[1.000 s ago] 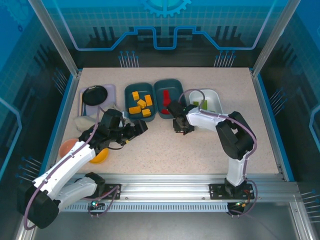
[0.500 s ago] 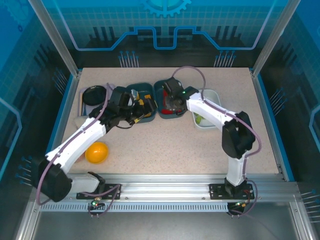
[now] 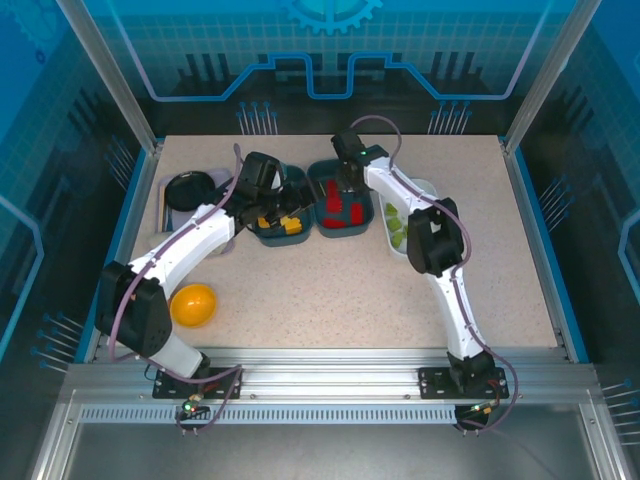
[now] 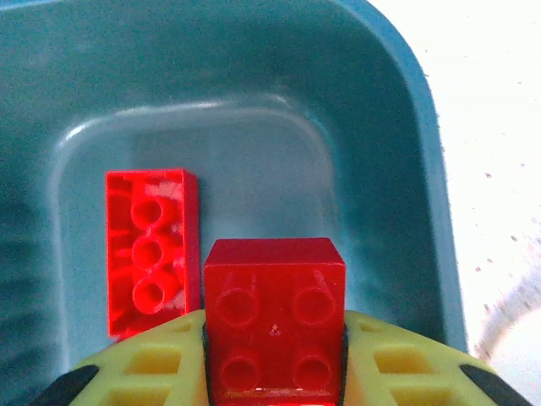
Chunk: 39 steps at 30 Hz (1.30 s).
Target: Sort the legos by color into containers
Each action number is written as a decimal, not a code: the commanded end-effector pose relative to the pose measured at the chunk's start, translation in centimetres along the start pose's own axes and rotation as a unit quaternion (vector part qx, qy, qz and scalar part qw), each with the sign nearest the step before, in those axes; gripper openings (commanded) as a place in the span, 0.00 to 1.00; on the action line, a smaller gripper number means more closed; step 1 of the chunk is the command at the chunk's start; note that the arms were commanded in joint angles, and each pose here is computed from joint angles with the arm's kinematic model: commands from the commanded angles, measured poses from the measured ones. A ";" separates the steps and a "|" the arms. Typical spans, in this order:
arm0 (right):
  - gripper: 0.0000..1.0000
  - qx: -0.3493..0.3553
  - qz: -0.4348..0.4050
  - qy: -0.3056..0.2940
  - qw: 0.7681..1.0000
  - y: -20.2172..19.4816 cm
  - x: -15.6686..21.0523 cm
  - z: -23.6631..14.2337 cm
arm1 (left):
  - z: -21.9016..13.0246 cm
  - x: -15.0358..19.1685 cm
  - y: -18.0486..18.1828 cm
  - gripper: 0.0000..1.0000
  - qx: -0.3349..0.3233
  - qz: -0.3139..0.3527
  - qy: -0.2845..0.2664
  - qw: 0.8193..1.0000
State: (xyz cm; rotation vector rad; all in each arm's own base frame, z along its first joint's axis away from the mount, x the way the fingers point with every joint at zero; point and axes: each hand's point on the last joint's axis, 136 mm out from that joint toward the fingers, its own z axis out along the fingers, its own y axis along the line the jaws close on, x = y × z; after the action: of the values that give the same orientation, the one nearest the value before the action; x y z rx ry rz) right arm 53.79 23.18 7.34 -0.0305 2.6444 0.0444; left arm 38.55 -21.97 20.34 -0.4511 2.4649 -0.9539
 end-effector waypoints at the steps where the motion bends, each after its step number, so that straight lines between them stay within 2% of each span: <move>1: 0.32 0.005 -0.016 0.040 0.999 -0.1 1.2 1.1 | -0.5 -0.6 -0.9 0.99 0.015 0.017 -0.004 1.000; 5: 0.38 0.002 -0.007 0.041 0.999 0.0 1.1 1.6 | -0.7 -0.2 -0.2 0.98 0.007 0.013 -0.005 1.000; 9: 0.50 -0.012 0.003 0.032 0.999 0.6 0.3 0.3 | -1.6 0.1 0.2 0.98 -0.001 0.012 -0.010 1.000; 14: 0.62 -0.048 -0.004 -0.016 0.999 2.4 -2.1 -5.2 | -3.7 0.4 0.4 0.99 -0.014 0.018 -0.017 1.000; 18: 0.66 -0.070 -0.008 -0.082 0.994 3.0 -3.8 -12.4 | -5.7 1.2 1.1 0.99 -0.027 0.022 -0.022 0.999; 20: 0.71 -0.070 -0.008 -0.111 0.991 2.3 -3.3 -15.7 | -6.6 1.9 1.4 0.99 -0.031 0.025 -0.020 0.999; 21: 0.80 -0.071 -0.008 -0.129 0.989 1.7 -2.7 -17.0 | -7.0 2.2 1.6 0.99 -0.031 0.029 -0.018 0.999; 22: 0.99 -0.076 -0.010 -0.148 0.986 1.1 -2.2 -18.6 | -7.4 2.6 1.8 0.99 -0.033 0.035 -0.016 0.999; 26: 1.00 -0.088 -0.017 -0.218 0.972 -2.6 2.3 -23.4 | -9.3 3.6 4.6 0.99 -0.076 0.054 -0.031 0.995; 28: 1.00 -0.050 0.000 -0.234 0.971 -6.0 5.0 -24.8 | -10.3 3.7 5.9 0.99 -0.102 0.068 -0.047 0.991; 30: 1.00 0.016 0.034 -0.235 0.971 -10.6 8.1 -25.5 | -11.8 3.0 8.2 0.99 -0.163 0.077 -0.079 0.980; 32: 1.00 0.041 0.055 -0.230 0.971 -14.0 10.8 -25.2 | -14.3 1.8 11.8 0.99 -0.271 0.062 -0.130 0.952; 33: 1.00 0.040 0.063 -0.230 0.970 -15.4 12.4 -24.5 | -15.2 1.2 13.0 0.99 -0.307 0.076 -0.150 0.937; 37: 1.00 0.037 0.061 -0.294 0.953 -19.0 15.9 -22.7 | -14.8 -0.3 14.8 0.99 -0.329 0.193 -0.199 0.903; 39: 1.00 0.059 0.034 -0.330 0.941 -20.0 17.3 -21.7 | -14.7 -0.6 16.5 0.99 -0.345 0.215 -0.228 0.885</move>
State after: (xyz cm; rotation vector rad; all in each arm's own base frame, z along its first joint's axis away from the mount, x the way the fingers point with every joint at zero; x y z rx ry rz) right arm 28.03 2.66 16.51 0.1609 2.1487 -0.0434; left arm 28.42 -5.45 18.66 -0.3721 2.3606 -0.0353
